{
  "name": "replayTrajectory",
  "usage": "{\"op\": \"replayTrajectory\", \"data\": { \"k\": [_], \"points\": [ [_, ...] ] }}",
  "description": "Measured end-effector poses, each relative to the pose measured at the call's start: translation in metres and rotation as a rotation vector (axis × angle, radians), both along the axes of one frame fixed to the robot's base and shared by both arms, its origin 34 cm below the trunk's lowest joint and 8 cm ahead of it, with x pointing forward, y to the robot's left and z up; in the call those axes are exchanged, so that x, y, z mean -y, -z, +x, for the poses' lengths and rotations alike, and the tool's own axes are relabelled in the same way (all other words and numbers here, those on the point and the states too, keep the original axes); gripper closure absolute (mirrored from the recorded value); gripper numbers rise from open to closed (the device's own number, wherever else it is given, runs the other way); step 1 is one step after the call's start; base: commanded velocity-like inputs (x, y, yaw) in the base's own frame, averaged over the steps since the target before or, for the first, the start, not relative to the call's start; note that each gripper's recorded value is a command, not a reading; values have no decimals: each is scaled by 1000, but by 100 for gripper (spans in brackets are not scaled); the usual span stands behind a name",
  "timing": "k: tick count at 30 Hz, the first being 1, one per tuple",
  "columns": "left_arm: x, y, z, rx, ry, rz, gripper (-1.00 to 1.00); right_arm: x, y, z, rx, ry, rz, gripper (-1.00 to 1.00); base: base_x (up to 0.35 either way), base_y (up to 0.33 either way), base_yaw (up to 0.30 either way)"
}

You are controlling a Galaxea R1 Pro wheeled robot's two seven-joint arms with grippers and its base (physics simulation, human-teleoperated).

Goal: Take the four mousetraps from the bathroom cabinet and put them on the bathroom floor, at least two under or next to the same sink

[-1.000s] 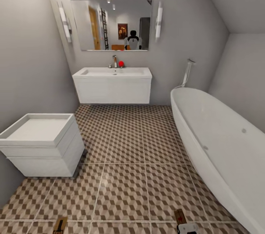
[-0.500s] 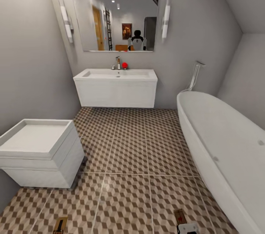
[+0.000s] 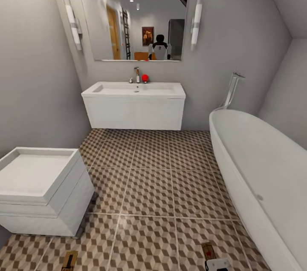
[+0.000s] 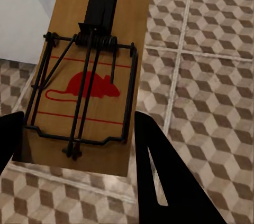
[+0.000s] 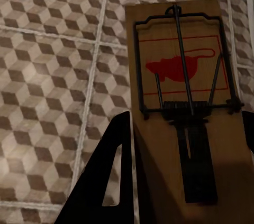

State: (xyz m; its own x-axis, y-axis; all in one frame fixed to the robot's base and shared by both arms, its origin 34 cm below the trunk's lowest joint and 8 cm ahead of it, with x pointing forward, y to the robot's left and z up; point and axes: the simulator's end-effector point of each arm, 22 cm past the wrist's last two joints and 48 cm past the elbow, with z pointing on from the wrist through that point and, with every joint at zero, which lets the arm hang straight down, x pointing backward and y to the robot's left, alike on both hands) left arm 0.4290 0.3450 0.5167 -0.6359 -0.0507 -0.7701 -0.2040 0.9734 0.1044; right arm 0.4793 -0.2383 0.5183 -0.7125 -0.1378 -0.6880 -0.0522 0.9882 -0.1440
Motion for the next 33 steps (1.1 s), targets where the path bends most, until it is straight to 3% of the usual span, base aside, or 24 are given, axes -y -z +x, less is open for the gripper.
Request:
{"op": "replayTrajectory", "data": {
  "k": [20,33],
  "points": [
    [0,1,-1,-7,-1,-1,100,0,0,0,1,0,0,100,338,0,-1],
    [0,0,0,-4,-1,-1,100,0,-1,1,5,0,0,100,338,0,-91]
  ]
}}
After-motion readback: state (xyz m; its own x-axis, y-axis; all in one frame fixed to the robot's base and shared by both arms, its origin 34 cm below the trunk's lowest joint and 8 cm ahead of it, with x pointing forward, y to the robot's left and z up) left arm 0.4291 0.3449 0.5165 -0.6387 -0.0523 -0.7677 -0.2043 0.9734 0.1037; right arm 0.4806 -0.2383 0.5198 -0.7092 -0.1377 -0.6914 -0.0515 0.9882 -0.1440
